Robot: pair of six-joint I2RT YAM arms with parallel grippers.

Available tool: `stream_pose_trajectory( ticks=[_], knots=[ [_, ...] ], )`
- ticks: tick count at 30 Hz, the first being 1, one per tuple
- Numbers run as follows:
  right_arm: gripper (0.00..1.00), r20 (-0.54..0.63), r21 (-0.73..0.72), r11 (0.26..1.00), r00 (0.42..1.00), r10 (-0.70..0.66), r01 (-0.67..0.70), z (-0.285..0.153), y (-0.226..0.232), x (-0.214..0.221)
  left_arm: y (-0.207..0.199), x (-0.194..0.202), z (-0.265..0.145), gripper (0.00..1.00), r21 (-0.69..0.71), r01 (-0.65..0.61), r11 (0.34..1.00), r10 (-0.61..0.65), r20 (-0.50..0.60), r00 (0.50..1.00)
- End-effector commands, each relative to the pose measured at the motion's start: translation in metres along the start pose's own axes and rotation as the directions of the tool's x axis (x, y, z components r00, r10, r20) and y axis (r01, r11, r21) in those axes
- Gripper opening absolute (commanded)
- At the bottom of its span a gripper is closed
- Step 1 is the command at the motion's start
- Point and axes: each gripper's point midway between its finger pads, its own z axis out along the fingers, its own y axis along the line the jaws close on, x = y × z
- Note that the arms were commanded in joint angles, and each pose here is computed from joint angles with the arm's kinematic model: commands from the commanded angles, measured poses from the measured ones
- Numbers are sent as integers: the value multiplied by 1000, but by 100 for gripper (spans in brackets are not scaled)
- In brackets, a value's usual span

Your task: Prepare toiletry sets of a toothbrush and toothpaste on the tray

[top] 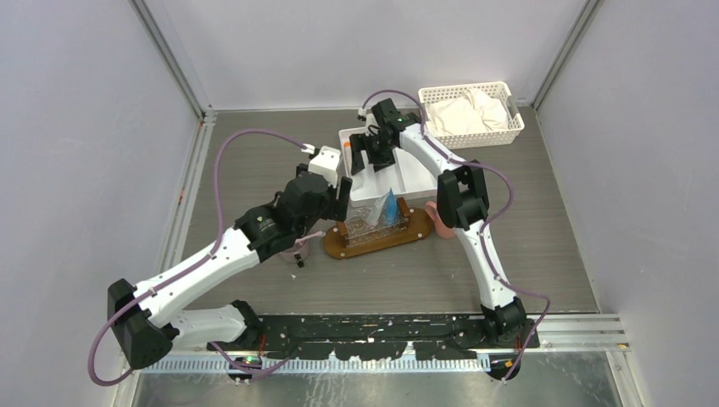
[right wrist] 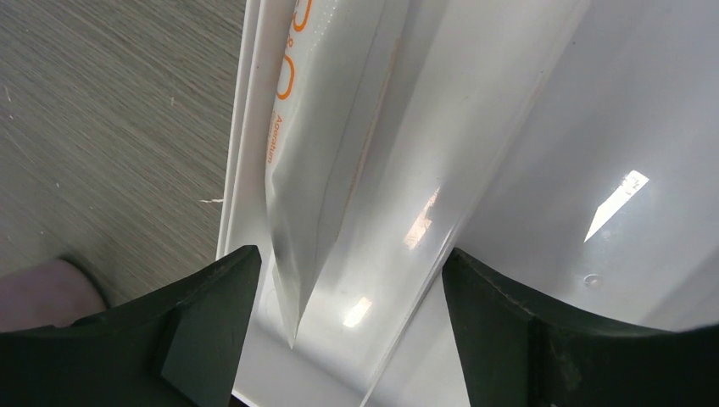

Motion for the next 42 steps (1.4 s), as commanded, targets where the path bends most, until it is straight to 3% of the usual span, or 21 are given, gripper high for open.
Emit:
stream_pose_trajectory(
  ticks=[1, 6, 12, 14, 20, 23, 32, 42],
  knots=[
    [83, -25, -17, 999, 998, -52, 51, 22, 4, 11, 0, -13, -1, 70, 19, 31, 999, -32, 56, 998],
    [70, -73, -52, 997, 996, -56, 52, 32, 3, 28, 1, -11, 3, 69, 27, 42, 999, -43, 55, 998],
    [68, -78, -68, 997, 996, -53, 47, 35, 4, 35, 4, -5, 9, 69, 24, 48, 999, -49, 40, 998],
    [63, -44, -58, 997, 998, -55, 52, 31, 4, 28, 4, -4, 10, 68, 25, 50, 998, -51, 37, 998],
    [78, 74, 91, 994, 995, -62, 55, 1, -9, -1, 7, -3, 11, 68, 23, 56, 998, -57, 35, 998],
    [80, 134, 101, 993, 989, -69, 55, -20, -2, -15, 9, -3, 11, 68, 21, 61, 998, -62, 37, 997],
    [73, 232, 32, 997, 970, -79, 74, -60, 30, -45, 10, -2, 11, 67, 24, 66, 998, -67, 33, 997],
    [69, 217, -126, 989, 975, -50, 79, -39, 56, -40, 13, 1, 14, 66, 26, 68, 997, -69, 24, 997]
  ],
)
